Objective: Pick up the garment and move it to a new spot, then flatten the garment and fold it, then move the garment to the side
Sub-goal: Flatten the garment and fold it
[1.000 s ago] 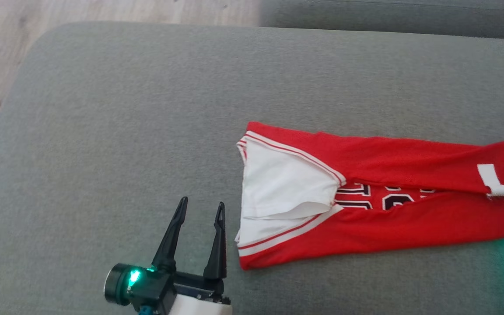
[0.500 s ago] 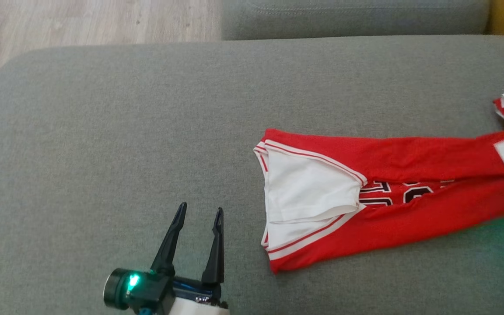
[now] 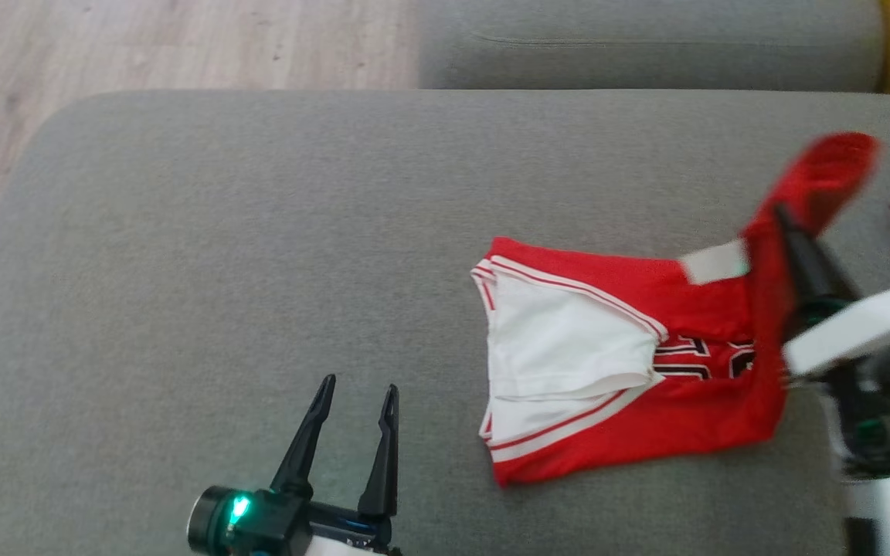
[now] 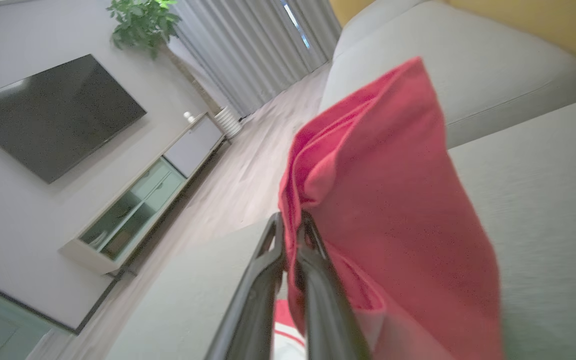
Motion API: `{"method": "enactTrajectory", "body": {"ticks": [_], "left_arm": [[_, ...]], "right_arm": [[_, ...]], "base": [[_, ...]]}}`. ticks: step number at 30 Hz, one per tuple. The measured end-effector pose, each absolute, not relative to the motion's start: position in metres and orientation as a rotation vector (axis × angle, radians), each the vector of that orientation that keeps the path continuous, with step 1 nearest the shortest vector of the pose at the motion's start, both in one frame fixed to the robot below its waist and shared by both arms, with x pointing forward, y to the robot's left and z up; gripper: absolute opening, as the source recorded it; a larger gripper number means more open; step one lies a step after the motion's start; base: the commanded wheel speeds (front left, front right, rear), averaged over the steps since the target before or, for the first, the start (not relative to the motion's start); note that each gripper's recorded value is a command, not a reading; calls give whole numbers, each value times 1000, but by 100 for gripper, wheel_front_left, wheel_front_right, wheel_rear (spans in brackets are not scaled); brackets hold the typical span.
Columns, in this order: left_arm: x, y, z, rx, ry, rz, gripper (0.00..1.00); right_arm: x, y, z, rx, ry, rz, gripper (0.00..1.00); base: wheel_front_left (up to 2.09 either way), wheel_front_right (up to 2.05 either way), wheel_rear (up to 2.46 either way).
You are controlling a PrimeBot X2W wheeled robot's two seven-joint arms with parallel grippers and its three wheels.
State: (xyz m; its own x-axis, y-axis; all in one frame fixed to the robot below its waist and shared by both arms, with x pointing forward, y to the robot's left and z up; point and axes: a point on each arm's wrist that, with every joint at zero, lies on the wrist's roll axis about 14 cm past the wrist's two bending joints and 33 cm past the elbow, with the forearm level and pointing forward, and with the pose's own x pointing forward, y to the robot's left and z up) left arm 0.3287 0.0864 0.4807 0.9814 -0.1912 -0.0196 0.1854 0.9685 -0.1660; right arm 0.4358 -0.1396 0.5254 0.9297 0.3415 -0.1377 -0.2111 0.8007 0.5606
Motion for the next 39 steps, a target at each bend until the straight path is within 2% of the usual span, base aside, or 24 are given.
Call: {"method": "enactTrajectory", "body": {"ticks": [5, 9, 18, 19, 20, 21, 25, 29, 33, 39], "left_arm": [[324, 96, 478, -165, 42, -158, 100], [320, 103, 476, -166, 47, -133, 100], [316, 118, 470, -163, 65, -76, 100], [316, 118, 470, -163, 65, -75, 100], [316, 118, 471, -164, 64, -75, 100], [316, 117, 471, -164, 64, -77, 100], [316, 114, 473, -164, 56, -88, 100], [316, 115, 478, -168, 37, -81, 100], [311, 117, 484, -185, 14, -72, 100], [303, 114, 491, -186, -14, -87, 100]], "right_arm": [[425, -64, 518, 605, 327, 479, 0], [412, -21, 495, 606, 437, 570, 0], [382, 34, 455, 580, 619, 702, 0], [379, 37, 453, 579, 631, 710, 18], [376, 39, 451, 575, 641, 718, 69], [373, 41, 450, 570, 647, 725, 100], [369, 44, 463, 584, 597, 742, 100], [377, 30, 500, 560, 390, 725, 100], [387, -18, 529, 455, 159, 631, 100], [377, -99, 536, 334, -44, 419, 100]], "base": [[0, 0, 0], [0, 0, 0], [0, 0, 0], [0, 0, 0], [0, 0, 0], [0, 0, 0], [0, 0, 0], [0, 0, 0], [0, 0, 0], [0, 0, 0]]}}
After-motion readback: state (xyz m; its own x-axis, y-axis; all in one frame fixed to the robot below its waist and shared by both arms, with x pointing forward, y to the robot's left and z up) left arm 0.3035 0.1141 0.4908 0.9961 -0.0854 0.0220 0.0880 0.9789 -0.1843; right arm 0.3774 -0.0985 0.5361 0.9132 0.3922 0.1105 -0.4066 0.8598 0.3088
